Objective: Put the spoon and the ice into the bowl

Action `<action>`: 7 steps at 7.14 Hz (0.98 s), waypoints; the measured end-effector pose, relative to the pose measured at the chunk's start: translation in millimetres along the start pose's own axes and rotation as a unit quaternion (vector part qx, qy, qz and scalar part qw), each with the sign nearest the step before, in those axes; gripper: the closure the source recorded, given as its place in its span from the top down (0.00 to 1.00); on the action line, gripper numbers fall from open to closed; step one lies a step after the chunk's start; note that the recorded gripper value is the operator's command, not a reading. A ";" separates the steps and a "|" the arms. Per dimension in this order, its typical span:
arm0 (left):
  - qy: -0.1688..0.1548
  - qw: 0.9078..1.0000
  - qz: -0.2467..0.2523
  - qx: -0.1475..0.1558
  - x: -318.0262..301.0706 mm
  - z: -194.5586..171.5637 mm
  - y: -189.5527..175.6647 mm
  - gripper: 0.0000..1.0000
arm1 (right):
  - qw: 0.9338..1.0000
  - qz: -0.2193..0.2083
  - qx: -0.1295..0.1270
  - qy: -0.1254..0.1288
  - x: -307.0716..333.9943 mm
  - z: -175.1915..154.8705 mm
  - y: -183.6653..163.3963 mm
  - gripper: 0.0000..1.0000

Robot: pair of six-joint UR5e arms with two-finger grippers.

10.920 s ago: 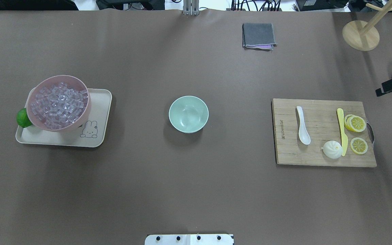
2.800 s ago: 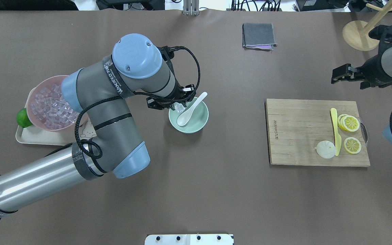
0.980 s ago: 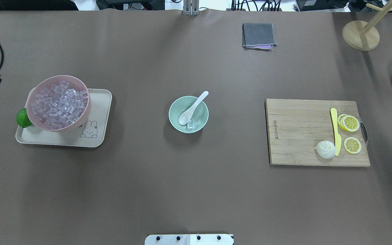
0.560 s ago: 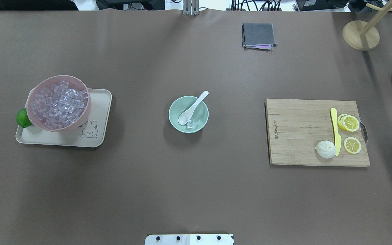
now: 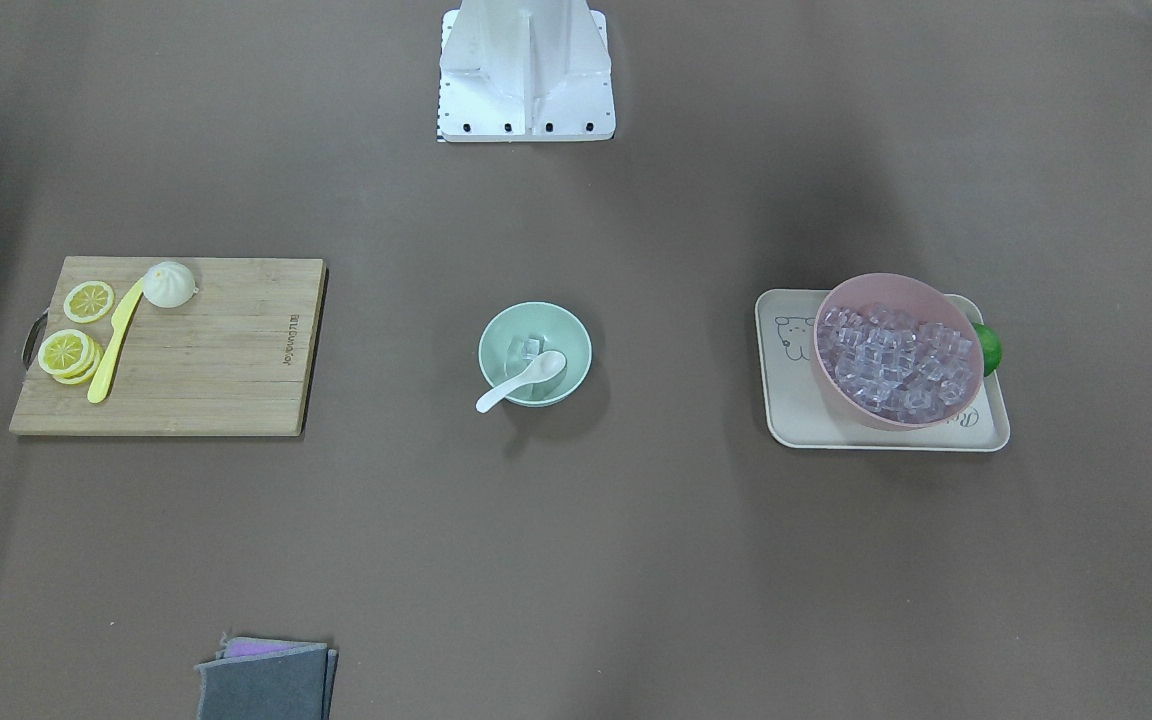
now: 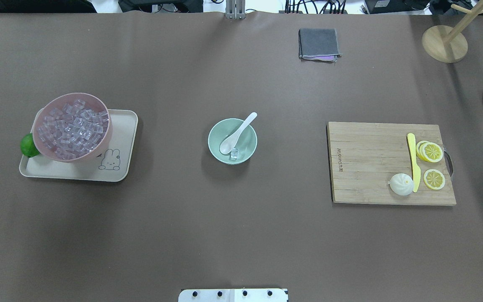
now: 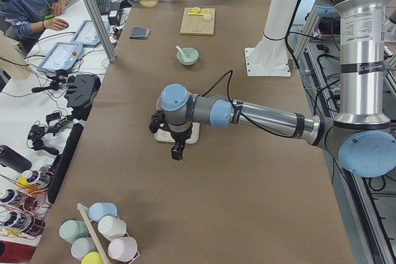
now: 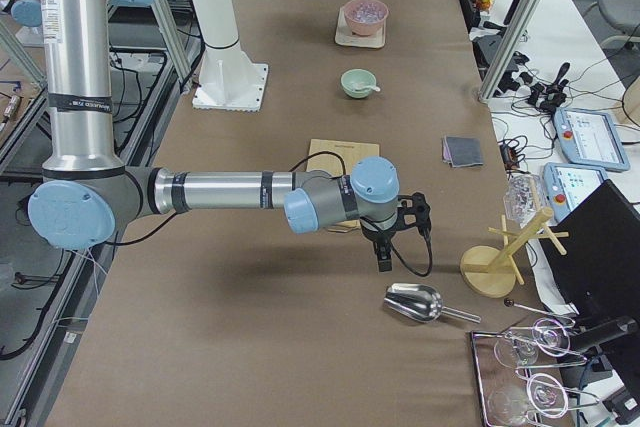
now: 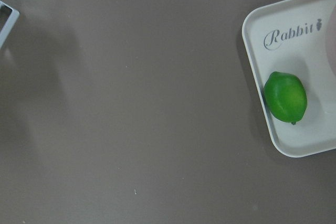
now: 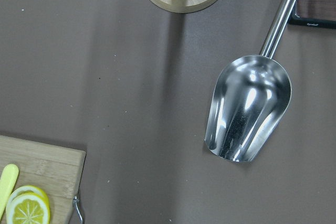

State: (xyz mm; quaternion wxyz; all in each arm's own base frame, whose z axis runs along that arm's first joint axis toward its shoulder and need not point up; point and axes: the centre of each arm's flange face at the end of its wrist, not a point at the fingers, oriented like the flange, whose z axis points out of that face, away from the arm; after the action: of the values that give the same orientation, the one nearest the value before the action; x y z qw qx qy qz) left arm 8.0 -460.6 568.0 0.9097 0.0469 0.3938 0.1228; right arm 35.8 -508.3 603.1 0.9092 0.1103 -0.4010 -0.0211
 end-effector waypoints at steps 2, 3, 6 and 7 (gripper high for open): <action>0.000 1.000 -0.006 0.006 -4.6 -5.6 0.0 0.99 | 1.000 0.000 0.000 -0.002 -0.4 -0.2 -1.1 1.00; -0.001 1.000 -0.008 0.011 -7.3 -10.7 0.4 0.99 | 1.000 0.000 0.000 -0.003 -0.8 -0.1 -1.5 1.00; -0.003 1.000 -0.009 0.020 -9.6 -19.0 1.2 0.99 | 1.000 0.001 0.000 -0.004 -1.1 0.2 -1.4 1.00; -0.003 1.000 -0.009 0.020 -10.1 -18.7 1.3 0.99 | 1.000 0.001 0.000 -0.004 -1.3 0.1 -1.3 1.00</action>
State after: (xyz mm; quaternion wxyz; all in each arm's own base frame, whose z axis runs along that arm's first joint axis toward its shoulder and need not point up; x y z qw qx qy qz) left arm -12.5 -462.1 562.5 0.9110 0.0617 0.3935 0.1072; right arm 34.9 -509.5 601.9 0.9076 0.1102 -0.4047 -0.0207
